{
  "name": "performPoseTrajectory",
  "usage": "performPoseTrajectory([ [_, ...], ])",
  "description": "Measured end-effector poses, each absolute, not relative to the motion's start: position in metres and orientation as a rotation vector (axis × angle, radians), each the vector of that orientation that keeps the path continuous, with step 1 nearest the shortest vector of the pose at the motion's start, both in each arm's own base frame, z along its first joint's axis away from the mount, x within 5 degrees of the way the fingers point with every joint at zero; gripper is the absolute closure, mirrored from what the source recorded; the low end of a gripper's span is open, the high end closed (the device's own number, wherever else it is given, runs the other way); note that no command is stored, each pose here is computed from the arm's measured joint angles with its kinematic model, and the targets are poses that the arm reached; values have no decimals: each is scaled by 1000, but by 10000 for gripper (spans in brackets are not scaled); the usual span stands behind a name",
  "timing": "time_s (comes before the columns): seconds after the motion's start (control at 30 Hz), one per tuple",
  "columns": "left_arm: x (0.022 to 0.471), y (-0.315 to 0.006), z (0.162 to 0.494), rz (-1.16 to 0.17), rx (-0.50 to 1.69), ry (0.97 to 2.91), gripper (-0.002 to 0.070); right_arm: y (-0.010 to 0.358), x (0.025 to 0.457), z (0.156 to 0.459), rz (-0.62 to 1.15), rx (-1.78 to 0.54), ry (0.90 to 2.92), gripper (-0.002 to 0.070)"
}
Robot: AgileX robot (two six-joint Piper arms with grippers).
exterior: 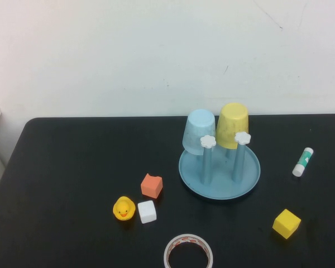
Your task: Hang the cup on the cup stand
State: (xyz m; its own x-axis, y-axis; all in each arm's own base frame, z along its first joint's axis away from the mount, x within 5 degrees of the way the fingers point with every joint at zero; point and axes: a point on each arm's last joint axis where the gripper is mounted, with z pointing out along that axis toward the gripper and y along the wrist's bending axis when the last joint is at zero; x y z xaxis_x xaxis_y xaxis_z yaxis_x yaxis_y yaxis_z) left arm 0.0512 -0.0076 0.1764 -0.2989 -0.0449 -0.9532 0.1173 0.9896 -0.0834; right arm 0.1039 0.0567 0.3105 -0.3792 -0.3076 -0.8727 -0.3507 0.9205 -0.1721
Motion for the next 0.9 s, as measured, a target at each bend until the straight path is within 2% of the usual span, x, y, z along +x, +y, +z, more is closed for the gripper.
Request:
performPoseTrajectory([
  [0.67,51,-8,176,-161,51,1867,675,56,104,311,47,-465,1988,678],
  [0.9,51,-8,176,-161,51,1867,675,21,107,318,-54,-165,1970,678],
])
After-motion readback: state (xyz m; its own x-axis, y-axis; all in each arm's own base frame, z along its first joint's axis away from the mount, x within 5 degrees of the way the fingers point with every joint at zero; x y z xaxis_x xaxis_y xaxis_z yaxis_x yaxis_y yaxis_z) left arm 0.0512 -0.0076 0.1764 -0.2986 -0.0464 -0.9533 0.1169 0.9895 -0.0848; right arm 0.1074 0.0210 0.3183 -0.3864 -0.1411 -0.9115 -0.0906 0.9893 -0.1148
